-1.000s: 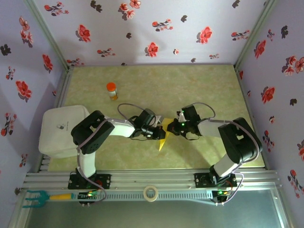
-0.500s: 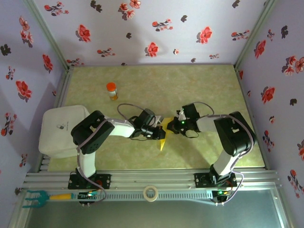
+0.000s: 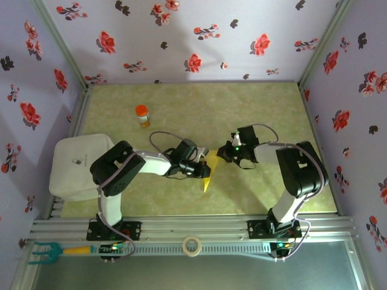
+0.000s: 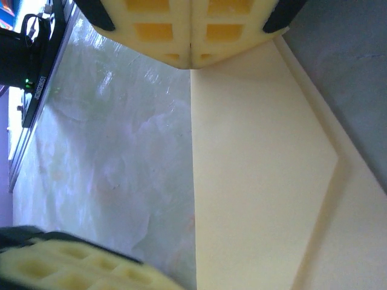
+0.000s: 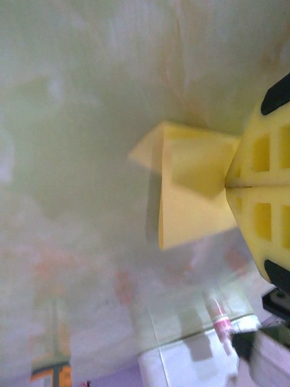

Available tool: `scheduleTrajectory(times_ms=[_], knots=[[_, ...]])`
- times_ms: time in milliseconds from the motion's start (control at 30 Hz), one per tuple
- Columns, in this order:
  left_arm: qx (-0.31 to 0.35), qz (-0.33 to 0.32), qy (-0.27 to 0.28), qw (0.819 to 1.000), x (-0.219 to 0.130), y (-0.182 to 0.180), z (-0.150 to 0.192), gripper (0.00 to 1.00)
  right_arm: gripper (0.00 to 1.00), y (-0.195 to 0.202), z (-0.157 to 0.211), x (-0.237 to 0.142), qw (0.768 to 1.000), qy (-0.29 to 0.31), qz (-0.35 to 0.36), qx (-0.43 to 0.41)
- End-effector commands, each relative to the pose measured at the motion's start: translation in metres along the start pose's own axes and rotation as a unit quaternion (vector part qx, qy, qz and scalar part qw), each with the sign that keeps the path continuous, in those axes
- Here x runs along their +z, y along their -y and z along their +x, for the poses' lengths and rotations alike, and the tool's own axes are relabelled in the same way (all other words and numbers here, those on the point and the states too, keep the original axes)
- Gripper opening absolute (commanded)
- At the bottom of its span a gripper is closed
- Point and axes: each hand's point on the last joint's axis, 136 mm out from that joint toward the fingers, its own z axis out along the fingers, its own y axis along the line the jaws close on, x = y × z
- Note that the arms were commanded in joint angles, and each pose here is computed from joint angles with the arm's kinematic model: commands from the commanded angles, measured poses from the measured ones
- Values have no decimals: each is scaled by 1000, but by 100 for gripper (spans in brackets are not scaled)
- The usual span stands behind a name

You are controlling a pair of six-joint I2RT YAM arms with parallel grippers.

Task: Fold a paper plane with a square sheet of paper (pick it up from the middle)
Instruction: Fold the wing for the fifth time at the center of the table.

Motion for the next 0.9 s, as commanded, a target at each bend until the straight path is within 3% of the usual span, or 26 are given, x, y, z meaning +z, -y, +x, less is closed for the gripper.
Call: scheduleTrajectory(times_ms=[0,333,867], knots=[[-74,-94,-134,984,-5,-64,88,0,7,-31,12,-6,998,-13,-34,-44],[-66,-74,-142,985,-8,-58,87,0,5,-5,36,19,997,-56,11,-55],[-71,-73,-140,985,-9,-60,89,0,5,41,-36,11,999,26,1,45]])
